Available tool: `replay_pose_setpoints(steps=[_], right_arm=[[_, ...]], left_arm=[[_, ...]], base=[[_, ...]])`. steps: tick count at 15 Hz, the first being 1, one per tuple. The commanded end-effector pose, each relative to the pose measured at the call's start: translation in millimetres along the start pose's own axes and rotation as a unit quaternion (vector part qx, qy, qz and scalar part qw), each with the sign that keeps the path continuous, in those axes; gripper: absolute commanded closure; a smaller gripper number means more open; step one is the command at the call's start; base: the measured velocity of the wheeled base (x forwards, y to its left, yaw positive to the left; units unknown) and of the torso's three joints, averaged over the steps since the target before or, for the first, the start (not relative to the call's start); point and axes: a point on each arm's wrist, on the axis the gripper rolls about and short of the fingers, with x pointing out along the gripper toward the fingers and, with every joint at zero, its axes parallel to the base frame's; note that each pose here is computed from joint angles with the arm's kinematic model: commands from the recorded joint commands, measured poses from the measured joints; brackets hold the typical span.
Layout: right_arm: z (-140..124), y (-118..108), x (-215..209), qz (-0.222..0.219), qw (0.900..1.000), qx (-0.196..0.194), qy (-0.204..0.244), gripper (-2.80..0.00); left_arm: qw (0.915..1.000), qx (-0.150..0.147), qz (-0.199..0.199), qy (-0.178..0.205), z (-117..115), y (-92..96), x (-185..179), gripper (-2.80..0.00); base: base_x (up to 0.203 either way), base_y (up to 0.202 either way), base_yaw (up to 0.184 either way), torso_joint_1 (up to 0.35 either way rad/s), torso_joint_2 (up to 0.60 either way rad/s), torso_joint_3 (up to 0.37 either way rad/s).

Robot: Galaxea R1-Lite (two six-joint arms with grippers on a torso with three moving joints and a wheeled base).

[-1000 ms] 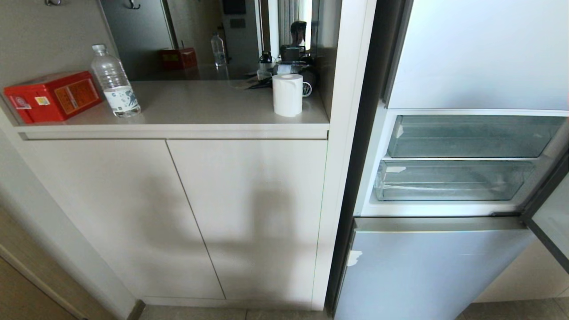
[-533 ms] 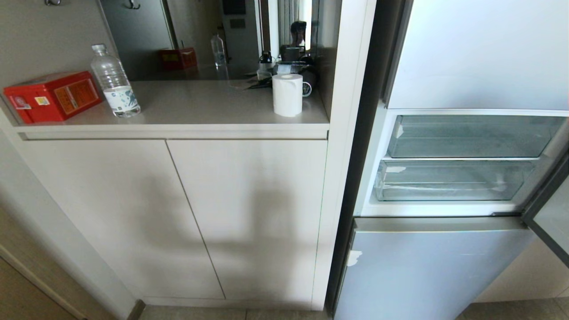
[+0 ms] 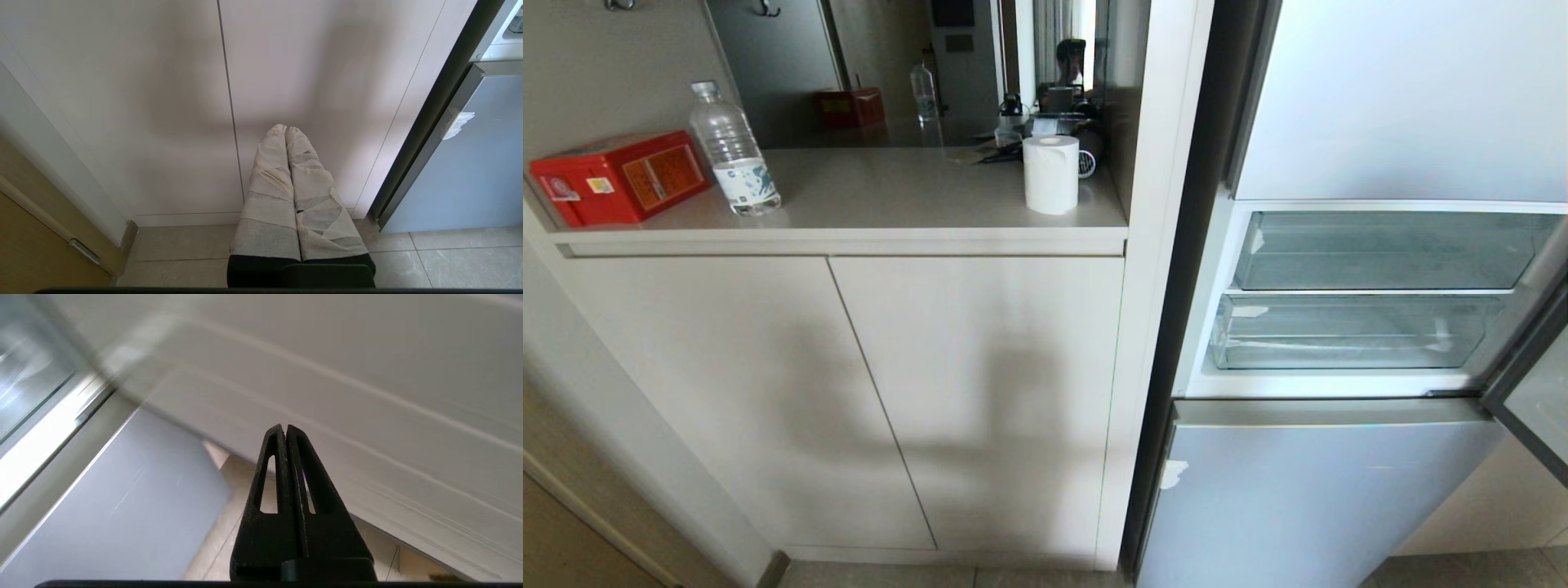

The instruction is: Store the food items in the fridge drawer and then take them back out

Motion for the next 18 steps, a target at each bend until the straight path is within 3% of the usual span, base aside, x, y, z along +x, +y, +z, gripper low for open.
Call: replay_pose_setpoints(steps=[1,2,4,5,6,8,9,10,11,14,16,18], right_arm=[[0.2,18.0,-21.1,0.073,0.997,-0.026,-0.011,0.00],[-5.0,36.1,-32.8,0.132,0.990,-0.042,-0.007,0.00],[-22.1,76.2,-66.6,0.271,0.959,-0.081,0.012,0.00],[-34.5,95.1,-88.3,0.344,0.933,-0.105,0.027,0.00],[-48.2,112.0,-111.3,0.416,0.899,-0.131,0.042,0.00],[-75.7,140.4,-152.1,0.537,0.821,-0.180,0.071,0.00],[-89.9,155.1,-165.0,0.578,0.787,-0.198,0.081,0.00],[-105.5,171.8,-169.4,0.603,0.766,-0.208,0.087,0.00],[-120.4,187.3,-165.4,0.611,0.758,-0.211,0.089,0.00],[-156.9,224.2,-147.3,0.626,0.756,-0.187,0.050,0.00],[-170.3,235.5,-136.4,0.616,0.769,-0.170,0.023,0.00],[-173.3,247.1,-122.3,0.591,0.791,-0.159,0.000,0.00]], left_arm=[[1.0000,0.000,0.000,0.000,0.0,0.0,0.0,0.00],[1.0000,0.000,0.000,0.001,-0.2,0.0,0.0,0.00],[1.0000,0.000,0.000,0.001,0.0,0.0,0.1,0.00],[1.0000,0.000,0.000,0.000,0.0,0.0,0.0,0.00],[1.0000,0.000,0.000,0.001,0.0,0.0,0.1,0.00],[1.0000,0.000,0.000,0.001,0.0,0.0,0.1,0.00],[1.0000,0.000,0.000,0.001,0.0,0.0,0.1,0.00],[1.0000,0.000,0.000,0.000,0.0,0.0,0.0,0.00],[1.0000,0.000,0.000,0.001,0.0,0.0,0.1,0.00],[1.0000,0.000,0.000,0.001,0.0,0.0,0.1,0.00],[1.0000,0.000,0.000,0.001,0.0,0.0,0.1,0.00],[1.0000,0.000,0.000,0.001,0.0,0.0,0.1,0.00]], base=[[0.000,0.000,0.000,0.000,0.00,0.000],[0.000,0.000,0.000,0.000,0.00,0.000],[0.000,0.000,0.000,0.000,0.00,0.000],[0.000,0.000,0.000,0.000,0.00,0.000],[0.000,0.000,0.000,0.000,0.00,0.000],[0.000,0.000,0.000,0.000,0.00,0.000],[0.000,0.000,0.000,0.000,0.00,0.000],[0.000,0.000,0.000,0.000,0.00,0.000],[0.000,0.000,0.000,0.000,0.00,0.000],[0.000,0.000,0.000,0.000,0.00,0.000],[0.000,0.000,0.000,0.000,0.00,0.000],[0.000,0.000,0.000,0.000,0.00,0.000]])
